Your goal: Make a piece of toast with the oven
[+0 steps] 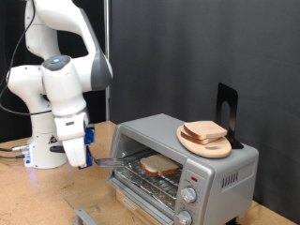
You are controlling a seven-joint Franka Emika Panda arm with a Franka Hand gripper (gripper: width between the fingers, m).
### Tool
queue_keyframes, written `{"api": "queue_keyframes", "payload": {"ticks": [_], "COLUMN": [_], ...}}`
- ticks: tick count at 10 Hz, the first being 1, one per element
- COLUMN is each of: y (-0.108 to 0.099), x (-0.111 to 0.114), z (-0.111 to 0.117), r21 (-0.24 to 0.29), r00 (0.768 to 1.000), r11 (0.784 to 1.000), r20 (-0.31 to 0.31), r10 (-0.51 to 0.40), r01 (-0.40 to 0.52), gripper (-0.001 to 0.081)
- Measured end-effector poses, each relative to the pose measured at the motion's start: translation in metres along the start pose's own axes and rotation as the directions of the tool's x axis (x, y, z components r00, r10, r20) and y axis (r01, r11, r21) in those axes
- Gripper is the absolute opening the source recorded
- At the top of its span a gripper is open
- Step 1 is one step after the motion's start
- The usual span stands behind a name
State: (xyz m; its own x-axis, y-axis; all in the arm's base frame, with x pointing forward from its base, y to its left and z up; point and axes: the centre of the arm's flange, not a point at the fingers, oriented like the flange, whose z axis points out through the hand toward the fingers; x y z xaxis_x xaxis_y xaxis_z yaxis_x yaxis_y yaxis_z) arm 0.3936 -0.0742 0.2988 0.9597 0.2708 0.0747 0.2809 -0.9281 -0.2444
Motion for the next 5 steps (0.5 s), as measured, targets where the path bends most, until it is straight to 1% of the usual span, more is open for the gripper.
{"api": "queue_keyframes", "payload": {"ticks": [1,2,3,4,5], "y": [0.001,0.001,0.002,0.004,0.008], "x": [-0.002,-0.002,-0.003,-0.005,-0.006], "z": [-0.005,-0.004,-0.005,-0.012,-0.026], "r21": [0.013,0.012,0.022,0.066,0.127], "r00": [1.000,1.000,1.000,1.000,0.999], "r11": [1.000,1.000,1.000,0.998,0.992], "r20": [-0.014,-0.009,-0.011,-0.017,-0.045], "r10": [0.008,0.004,0.001,0.000,0.006], "r01": [-0.007,-0.004,-0.001,0.001,0.000], "gripper": [0.0383,0.0383,0.0383,0.0383,0.0383]}}
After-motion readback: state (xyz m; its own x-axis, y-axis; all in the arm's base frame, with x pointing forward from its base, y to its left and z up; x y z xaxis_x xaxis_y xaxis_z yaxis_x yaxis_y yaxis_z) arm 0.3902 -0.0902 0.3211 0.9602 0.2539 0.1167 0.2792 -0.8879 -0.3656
